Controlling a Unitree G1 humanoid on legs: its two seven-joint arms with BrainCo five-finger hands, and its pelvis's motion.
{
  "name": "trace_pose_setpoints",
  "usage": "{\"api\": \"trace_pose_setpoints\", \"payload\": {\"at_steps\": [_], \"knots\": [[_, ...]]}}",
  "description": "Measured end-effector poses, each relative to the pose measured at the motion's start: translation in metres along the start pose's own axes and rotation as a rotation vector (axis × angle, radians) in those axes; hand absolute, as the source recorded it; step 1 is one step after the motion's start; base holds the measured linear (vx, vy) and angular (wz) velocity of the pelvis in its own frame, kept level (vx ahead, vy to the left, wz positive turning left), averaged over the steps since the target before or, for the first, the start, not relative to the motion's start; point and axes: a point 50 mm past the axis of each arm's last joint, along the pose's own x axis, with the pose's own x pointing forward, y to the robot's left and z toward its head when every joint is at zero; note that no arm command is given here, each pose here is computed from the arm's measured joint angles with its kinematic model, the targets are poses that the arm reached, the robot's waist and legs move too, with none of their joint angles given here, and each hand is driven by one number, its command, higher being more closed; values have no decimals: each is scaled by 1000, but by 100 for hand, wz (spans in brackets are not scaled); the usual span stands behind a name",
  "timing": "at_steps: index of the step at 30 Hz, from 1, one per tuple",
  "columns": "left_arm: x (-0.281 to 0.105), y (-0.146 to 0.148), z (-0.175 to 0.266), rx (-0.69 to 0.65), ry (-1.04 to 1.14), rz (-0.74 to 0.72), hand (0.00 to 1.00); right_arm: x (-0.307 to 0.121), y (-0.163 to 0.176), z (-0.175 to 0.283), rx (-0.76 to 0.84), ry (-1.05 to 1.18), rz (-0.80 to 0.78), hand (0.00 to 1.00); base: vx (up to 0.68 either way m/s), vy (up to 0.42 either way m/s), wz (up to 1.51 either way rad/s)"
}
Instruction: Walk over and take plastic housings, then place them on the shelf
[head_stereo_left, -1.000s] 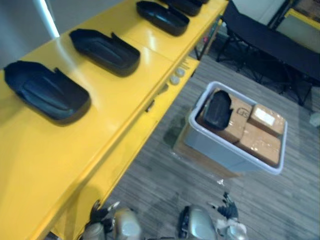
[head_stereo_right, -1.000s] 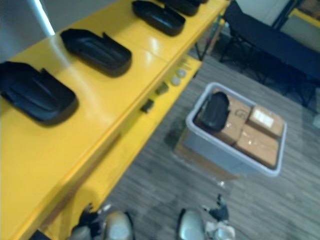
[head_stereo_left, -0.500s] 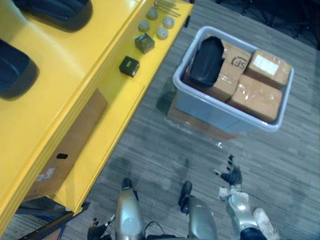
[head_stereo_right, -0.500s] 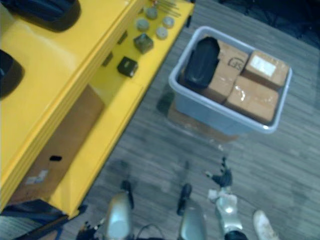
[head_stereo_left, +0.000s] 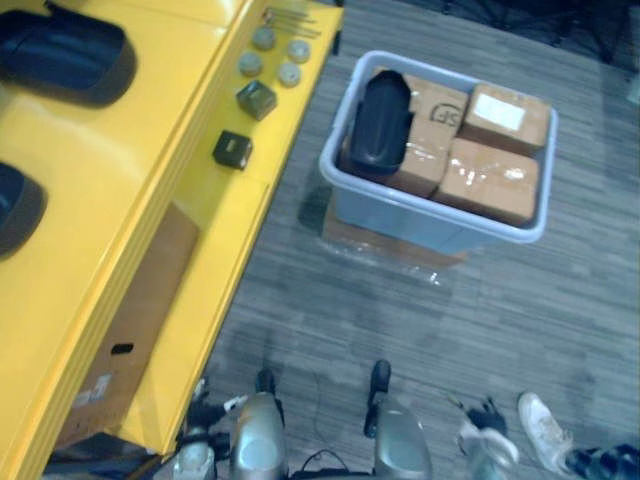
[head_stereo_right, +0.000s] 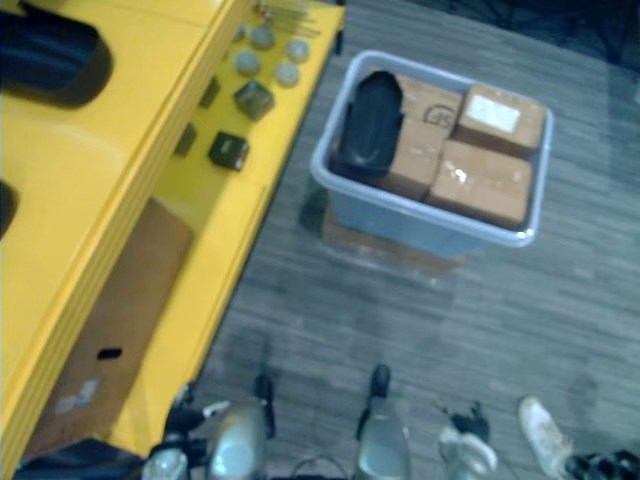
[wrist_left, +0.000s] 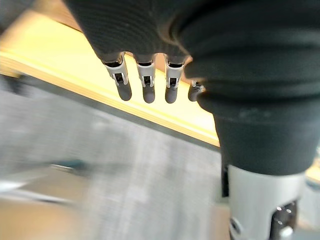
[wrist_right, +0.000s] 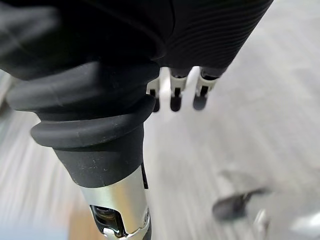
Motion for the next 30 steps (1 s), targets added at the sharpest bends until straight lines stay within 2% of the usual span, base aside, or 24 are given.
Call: {"api": "trace_pose_setpoints", "payload": {"at_steps": [4,9,10,14,16,20,30], "knots": [[7,-5,10,19,16,-56,0,-17,-10,-44,50,114,-44,0,-68,85,-53],[-1,8,-17,63,193,-29,0,-20,20,-51,-47,135,47,0,-28,52,-29],[-6,19,-27,86,238,-8,0,-22,23,-54,-47,143,55,0,121,-24,5],[-28,33,-66,73,406,43,0,-10,50,-18,-49,40,124,0,120,-46,-23],[-41,27,-83,37,482,41,0,-4,47,-3,-77,-2,130,0,101,-11,-14],[-67,18,-110,-128,583,91,0,2,31,10,-133,-30,120,0,87,14,-17],[-59,22,-97,-147,463,132,0,0,38,1,-187,-1,156,0,-85,62,1]]}}
